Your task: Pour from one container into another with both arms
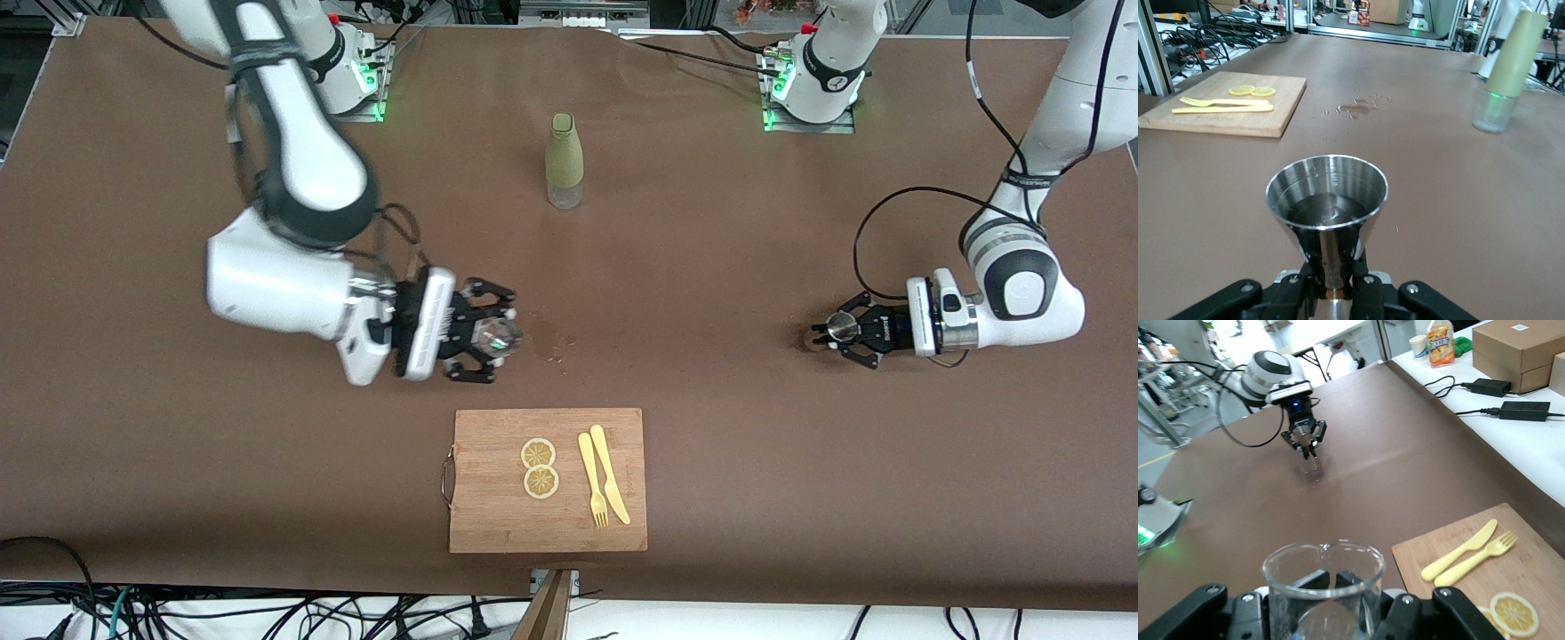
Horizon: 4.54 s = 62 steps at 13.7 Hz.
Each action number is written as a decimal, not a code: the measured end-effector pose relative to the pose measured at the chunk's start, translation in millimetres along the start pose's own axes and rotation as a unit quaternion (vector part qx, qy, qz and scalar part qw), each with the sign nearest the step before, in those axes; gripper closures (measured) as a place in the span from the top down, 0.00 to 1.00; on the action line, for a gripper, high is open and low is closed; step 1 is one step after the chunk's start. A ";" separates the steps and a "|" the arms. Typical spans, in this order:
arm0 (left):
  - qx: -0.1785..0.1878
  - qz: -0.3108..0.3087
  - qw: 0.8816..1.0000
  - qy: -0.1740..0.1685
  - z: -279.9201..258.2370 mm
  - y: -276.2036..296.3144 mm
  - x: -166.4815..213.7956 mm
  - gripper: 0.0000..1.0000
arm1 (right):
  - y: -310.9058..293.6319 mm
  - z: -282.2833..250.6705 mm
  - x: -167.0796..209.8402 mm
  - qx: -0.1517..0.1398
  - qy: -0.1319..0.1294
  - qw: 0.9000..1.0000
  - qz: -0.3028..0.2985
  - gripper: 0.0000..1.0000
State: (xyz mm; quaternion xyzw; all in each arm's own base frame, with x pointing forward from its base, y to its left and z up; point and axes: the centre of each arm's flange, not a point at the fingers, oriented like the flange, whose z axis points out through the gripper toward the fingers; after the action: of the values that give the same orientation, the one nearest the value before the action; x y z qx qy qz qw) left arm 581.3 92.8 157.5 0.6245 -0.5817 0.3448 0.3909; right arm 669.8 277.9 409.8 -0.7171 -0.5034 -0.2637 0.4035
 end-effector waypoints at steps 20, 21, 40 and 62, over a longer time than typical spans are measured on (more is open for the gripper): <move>-0.020 0.023 0.999 0.020 -19.6 24.9 -78.4 0.47 | 33.9 -134.2 -388.3 0.046 0.080 0.995 -0.026 0.12; -0.020 0.021 0.999 0.021 -18.6 25.7 -80.7 0.56 | 38.9 -129.9 -397.9 0.029 0.080 0.996 -0.022 0.12; 0.051 -0.121 0.946 -0.296 -212.9 22.2 122.5 1.00 | 51.0 -75.1 -441.5 0.034 0.037 0.997 -0.058 0.18; 0.292 -0.487 0.718 -0.403 -169.2 72.1 354.0 1.00 | -7.8 -268.3 -342.0 -0.045 -0.190 0.972 0.128 1.00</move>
State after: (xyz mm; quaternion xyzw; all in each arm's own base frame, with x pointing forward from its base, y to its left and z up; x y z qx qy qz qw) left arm 543.8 80.2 554.5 0.9845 -0.1709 -0.0249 0.0316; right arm 548.9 -121.4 287.6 -0.8298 -0.4625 -0.0912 0.2987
